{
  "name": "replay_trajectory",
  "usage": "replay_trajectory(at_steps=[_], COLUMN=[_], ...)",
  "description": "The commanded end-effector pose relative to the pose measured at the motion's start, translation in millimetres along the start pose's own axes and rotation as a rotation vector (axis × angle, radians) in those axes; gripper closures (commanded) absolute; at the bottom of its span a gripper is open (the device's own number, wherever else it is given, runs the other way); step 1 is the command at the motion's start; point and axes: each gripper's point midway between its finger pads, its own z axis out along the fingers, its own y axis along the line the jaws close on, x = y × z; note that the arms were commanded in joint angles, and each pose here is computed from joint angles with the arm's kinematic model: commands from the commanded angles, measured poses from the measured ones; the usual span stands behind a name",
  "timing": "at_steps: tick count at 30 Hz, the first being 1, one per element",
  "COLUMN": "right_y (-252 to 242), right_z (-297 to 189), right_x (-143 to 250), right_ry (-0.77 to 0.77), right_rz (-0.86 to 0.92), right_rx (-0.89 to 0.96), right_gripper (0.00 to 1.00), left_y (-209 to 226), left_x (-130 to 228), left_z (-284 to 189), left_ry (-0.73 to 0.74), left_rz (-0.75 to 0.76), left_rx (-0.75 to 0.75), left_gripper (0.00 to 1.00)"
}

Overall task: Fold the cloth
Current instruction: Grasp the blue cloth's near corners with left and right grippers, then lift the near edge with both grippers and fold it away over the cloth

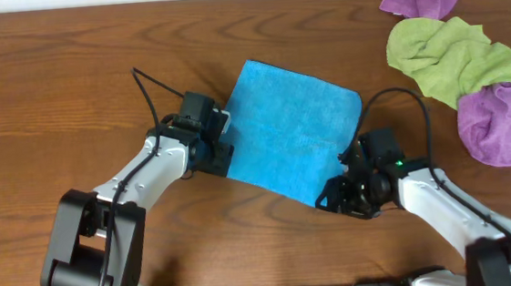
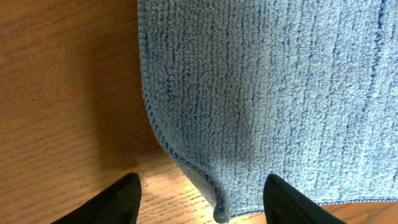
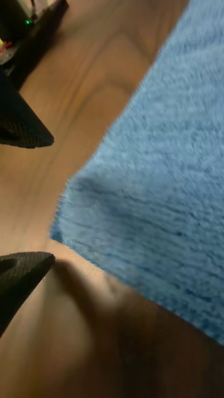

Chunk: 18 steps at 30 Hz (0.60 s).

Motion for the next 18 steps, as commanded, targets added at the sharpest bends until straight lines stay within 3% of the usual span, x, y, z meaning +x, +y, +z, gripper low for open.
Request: replay_trajectory(at_steps=[1, 12, 14, 18], right_y=[-6.0, -13.0, -14.3, -15.7], right_z=[8.1, 18.8, 19.0, 18.8], right_x=[2.1, -4.8, -5.5, -7.1], right_ry=[0.019, 0.009, 0.004, -0.004], right_rz=[0.022, 0.052, 0.056, 0.06], right_rx=[0.024, 0.062, 0.071, 0.08], right_gripper=[0.48, 0.54, 0.63, 0.85], left_y=[-1.2, 2.6, 2.9, 3.8], left_x=[-10.3, -9.6, -7.4, -0.8], left_z=[-2.0, 0.4, 4.0, 13.8], left_ry=[-0.022, -0.017, -0.006, 0.028], left_rz=[0.005, 0.005, 0.003, -0.003], left_rx=[0.001, -0.018, -0.018, -0.014], left_gripper=[0.37, 0.51, 0.55, 0.73])
